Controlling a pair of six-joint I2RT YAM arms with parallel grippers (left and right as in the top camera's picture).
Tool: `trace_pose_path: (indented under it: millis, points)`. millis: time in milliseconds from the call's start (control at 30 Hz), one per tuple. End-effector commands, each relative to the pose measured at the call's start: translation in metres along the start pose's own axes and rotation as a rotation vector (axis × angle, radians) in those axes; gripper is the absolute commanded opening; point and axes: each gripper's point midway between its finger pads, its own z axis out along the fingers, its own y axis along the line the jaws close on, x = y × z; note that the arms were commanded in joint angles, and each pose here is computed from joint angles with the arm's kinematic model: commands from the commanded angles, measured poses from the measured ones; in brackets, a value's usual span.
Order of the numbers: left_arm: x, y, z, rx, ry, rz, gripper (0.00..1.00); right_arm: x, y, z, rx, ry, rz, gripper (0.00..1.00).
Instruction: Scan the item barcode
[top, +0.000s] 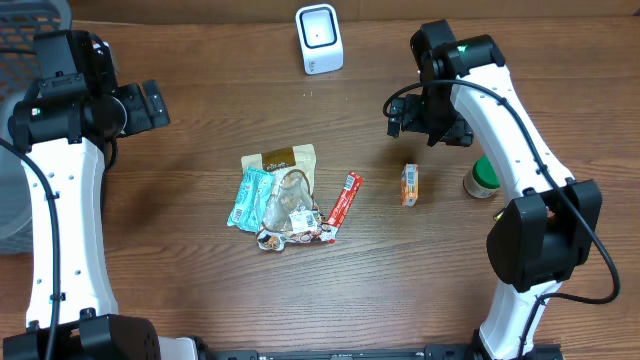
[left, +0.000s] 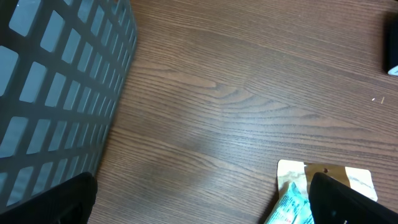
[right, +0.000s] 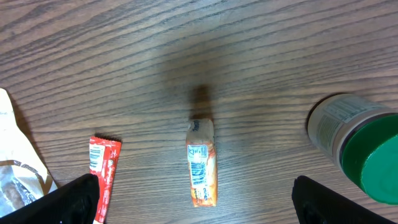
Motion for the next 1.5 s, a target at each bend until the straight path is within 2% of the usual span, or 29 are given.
trace_pose_path:
  millis: [0,233,267,300,333,400,433,700,967,1267,1467]
  points:
    - [-0.003,-0.005,0.0,0.013,-0.004,-0.007,1.0,-0.008,0.004,-0.017,-0.025,-0.061,0.003,1.0]
    - [-0.003,-0.005,0.0,0.013,-0.004,-0.007,1.0,-0.02,0.018,-0.018,-0.094,-0.106,-0.001,1.0]
    - [-0.003,-0.005,0.0,0.013,-0.004,-0.007,1.0,-0.019,0.017,-0.018,-0.092,-0.102,0.0,0.95]
    - [-0.003,-0.005,0.0,0.013,-0.004,-0.007,1.0,-0.017,0.017,-0.018,-0.089,-0.094,0.0,0.73]
    - [-0.003,-0.005,0.0,0.013,-0.004,-0.007,1.0,-0.015,0.015,-0.018,-0.084,-0.082,0.0,0.44]
    - [-0.003,-0.005,0.0,0.013,-0.004,-0.007,1.0,-0.006,0.012,-0.017,-0.068,-0.049,0.0,0.11]
    - [-0.003,-0.005,0.0,0.014,-0.004,-0.006,1.0,-0.002,0.009,-0.016,-0.059,-0.03,0.0,0.04]
    - [-0.003,-0.005,0.0,0.014,-0.004,-0.006,1.0,0.04,-0.03,-0.002,0.135,0.127,0.031,0.04]
    - [-0.003,-0.006,0.0,0.014,-0.004,-0.005,1.0,0.052,-0.035,0.035,0.16,0.165,0.037,0.04]
    - [-0.003,-0.005,0.0,0.014,-0.004,-0.006,1.0,0.052,-0.027,0.066,0.108,0.145,0.043,0.04]
    - [-0.002,-0.007,0.0,0.016,-0.003,-0.002,1.0,0.057,0.0,0.067,-0.044,0.184,0.054,0.04]
